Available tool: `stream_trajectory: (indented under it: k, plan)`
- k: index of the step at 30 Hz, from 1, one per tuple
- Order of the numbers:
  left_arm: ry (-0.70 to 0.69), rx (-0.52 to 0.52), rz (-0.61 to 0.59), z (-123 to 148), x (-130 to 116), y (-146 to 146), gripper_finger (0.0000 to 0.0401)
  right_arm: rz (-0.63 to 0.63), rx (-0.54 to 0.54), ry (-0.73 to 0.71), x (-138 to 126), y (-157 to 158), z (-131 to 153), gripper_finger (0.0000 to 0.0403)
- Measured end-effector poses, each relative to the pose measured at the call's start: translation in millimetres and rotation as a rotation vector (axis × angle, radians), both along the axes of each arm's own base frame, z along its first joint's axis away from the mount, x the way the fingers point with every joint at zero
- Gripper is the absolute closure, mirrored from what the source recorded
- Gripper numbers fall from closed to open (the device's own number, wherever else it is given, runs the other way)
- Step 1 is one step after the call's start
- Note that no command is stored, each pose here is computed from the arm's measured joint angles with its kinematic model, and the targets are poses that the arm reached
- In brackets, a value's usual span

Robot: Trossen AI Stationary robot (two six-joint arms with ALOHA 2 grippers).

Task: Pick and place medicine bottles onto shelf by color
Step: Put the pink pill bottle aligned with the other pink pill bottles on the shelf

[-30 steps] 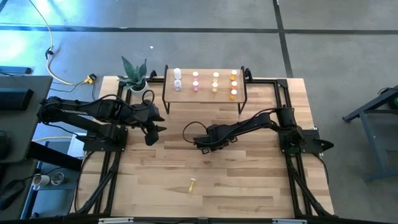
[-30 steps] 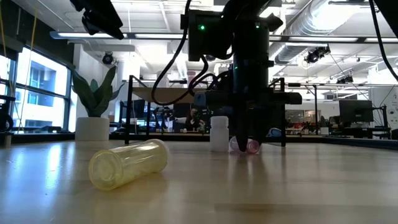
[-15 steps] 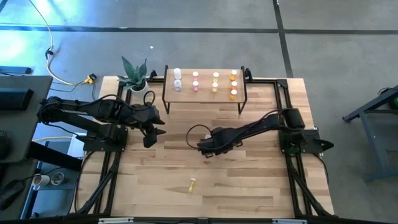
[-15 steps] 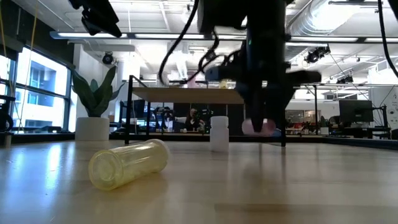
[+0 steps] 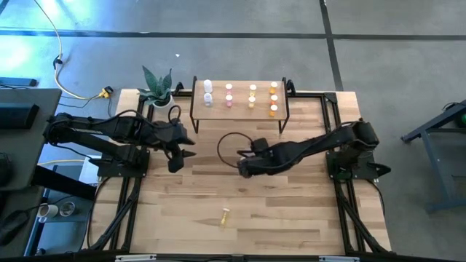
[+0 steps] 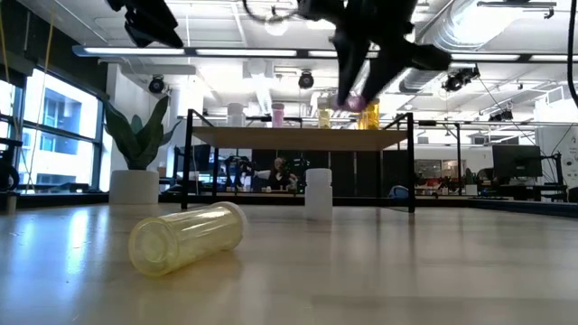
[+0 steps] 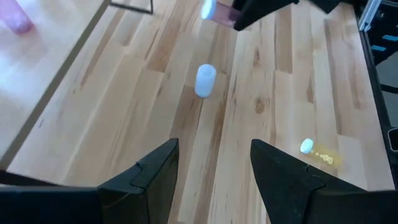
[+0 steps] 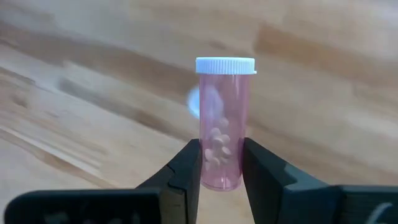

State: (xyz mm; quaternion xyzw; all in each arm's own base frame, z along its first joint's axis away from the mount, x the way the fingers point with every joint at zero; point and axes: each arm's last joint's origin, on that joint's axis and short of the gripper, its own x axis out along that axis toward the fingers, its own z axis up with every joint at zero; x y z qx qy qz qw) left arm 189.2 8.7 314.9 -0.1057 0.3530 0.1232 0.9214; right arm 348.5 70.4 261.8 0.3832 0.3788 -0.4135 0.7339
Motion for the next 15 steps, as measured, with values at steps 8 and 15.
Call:
stream_trajectory:
  k: [8,15]
  plan:
    - [-0.096,0.014,0.008,7,6,3,0.0213,0.101,-0.191,-0.196,2,-7,34,0.0315]
    - [-0.255,0.025,0.055,20,13,13,0.0213,0.267,-0.364,-0.355,8,-18,69,0.0315]
